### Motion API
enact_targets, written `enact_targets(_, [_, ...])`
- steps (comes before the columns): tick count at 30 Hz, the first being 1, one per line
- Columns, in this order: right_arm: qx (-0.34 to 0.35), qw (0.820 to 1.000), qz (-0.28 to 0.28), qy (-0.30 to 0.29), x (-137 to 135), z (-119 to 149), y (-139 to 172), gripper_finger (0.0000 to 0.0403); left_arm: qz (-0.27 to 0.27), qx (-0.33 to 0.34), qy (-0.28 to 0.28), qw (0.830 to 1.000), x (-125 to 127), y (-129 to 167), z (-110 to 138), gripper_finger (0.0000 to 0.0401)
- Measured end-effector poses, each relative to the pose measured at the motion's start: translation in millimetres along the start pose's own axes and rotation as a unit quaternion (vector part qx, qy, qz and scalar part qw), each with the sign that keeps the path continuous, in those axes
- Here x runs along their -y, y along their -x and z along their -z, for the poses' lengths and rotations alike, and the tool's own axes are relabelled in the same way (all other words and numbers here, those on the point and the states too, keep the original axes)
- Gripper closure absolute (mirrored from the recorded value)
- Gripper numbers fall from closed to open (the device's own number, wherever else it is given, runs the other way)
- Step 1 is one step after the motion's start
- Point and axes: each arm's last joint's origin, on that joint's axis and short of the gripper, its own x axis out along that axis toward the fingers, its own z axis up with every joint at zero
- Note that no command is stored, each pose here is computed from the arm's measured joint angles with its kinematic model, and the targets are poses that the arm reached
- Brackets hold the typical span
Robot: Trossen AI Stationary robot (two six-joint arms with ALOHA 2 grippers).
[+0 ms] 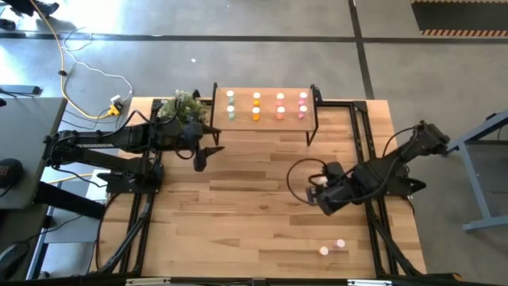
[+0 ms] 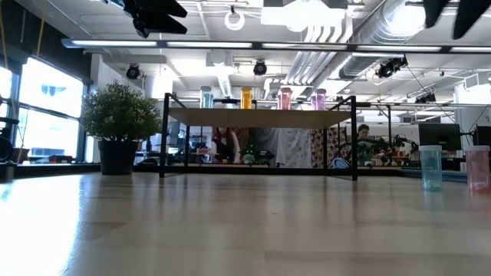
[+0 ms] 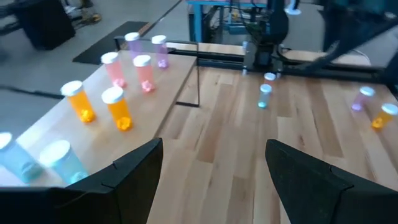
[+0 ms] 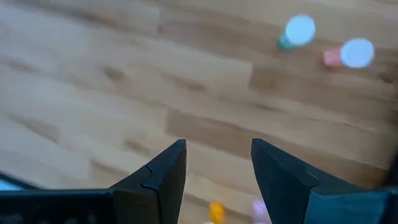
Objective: Pick and place medicine bottles onto shelf by color
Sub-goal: Put the yellow pill bottle on the shelf aligned with the other yellow pill bottles
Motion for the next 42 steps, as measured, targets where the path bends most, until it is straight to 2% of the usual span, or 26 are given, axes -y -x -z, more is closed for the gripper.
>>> enact_targets(5, [-0.055,0.995,0.033,0.073,9.4,15.3,3.3,0.023,-0.003,0.0,0.06,0.998,-0.2,0.0,0.0,0.0126])
enact_targets(11, [-0.069,0.979,0.112,0.153,32.5,28.3,10.4,0.0231,-0.003,0.001,0.132,0.991,-0.1,0.0,0.0,0.0126])
enact_targets(13, [-0.066,0.976,0.121,0.168,41.3,30.9,16.6,0.0231,-0.003,0.001,0.151,0.989,0.3,0.1,0.0,0.0126])
enact_targets(17, [-0.055,0.976,0.079,0.196,54.1,34.7,31.0,0.023,0.004,0.0,0.166,0.986,3.5,0.6,0.0,0.0126])
enact_targets(22, [-0.031,0.978,0.027,0.202,63.8,41.2,42.0,0.023,0.021,-0.002,0.175,0.984,10.5,1.8,0.2,0.0126])
enact_targets(28, [-0.027,0.972,-0.054,0.229,53.1,60.3,40.7,0.023,0.039,-0.005,0.183,0.982,21.1,4.3,0.7,0.0126])
enact_targets(33, [-0.05,0.96,-0.07,0.266,43.9,75.5,33.8,0.0223,0.037,-0.003,0.189,0.981,27.8,6.3,1.2,0.0126])
enact_targets(37, [-0.054,0.944,-0.078,0.315,37.3,89.2,25.7,0.0212,0.034,-0.001,0.19,0.981,31.1,7.5,1.4,0.0126])
enact_targets(42, [-0.042,0.902,-0.083,0.421,31.3,112.1,11.3,0.021,0.022,0.003,0.196,0.98,32.1,8.1,1.5,0.0126])
